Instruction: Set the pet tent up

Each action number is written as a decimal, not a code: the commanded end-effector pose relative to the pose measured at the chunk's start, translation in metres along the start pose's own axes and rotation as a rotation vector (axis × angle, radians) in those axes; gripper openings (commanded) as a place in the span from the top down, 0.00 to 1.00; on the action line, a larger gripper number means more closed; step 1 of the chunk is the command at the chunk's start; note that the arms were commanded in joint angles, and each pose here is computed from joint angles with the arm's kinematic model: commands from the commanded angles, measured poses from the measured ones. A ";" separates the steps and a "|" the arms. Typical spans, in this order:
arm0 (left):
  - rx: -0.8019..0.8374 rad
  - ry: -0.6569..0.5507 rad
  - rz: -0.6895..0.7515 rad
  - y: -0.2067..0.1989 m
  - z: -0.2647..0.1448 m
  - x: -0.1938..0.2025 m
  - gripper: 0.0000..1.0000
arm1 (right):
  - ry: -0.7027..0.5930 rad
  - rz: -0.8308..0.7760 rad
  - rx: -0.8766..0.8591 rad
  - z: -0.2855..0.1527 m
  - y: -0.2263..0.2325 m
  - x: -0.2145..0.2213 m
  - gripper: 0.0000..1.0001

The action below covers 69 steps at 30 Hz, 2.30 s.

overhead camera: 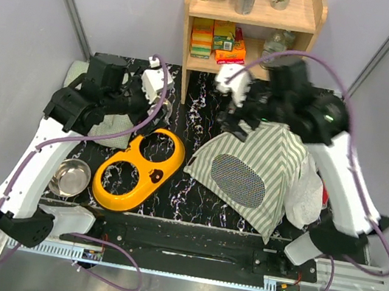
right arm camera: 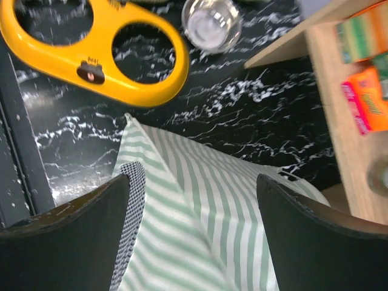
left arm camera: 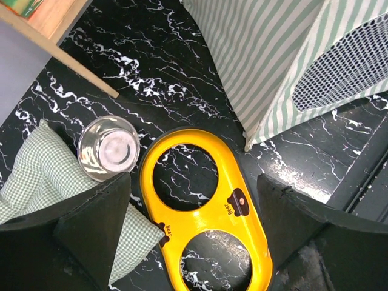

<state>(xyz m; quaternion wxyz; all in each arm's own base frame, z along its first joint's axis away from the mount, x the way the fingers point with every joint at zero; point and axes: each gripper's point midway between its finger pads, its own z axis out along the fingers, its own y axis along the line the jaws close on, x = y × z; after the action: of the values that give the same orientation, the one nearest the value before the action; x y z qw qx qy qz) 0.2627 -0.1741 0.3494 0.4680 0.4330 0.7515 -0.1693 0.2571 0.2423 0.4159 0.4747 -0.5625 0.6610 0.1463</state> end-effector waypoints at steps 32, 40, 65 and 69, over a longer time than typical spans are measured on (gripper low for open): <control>-0.078 -0.062 -0.017 0.020 -0.017 0.001 0.11 | 0.497 0.073 0.203 0.043 -0.030 0.093 1.00; -0.083 -0.051 -0.016 0.021 -0.016 0.005 0.11 | 0.396 0.380 0.440 0.058 -0.083 0.078 1.00; -0.100 -0.001 -0.055 0.031 0.009 0.030 0.11 | 0.298 0.780 0.587 0.106 -0.124 0.104 0.85; -0.256 0.102 -0.084 0.064 0.023 0.065 0.10 | 0.301 0.773 0.587 0.107 -0.121 0.110 0.49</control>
<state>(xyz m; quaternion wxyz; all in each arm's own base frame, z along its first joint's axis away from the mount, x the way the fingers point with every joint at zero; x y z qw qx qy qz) 0.2818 -0.1457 0.3089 0.4619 0.3926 0.7826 -0.1415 0.4222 0.2146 0.2942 0.3832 -0.1502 0.9111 0.0226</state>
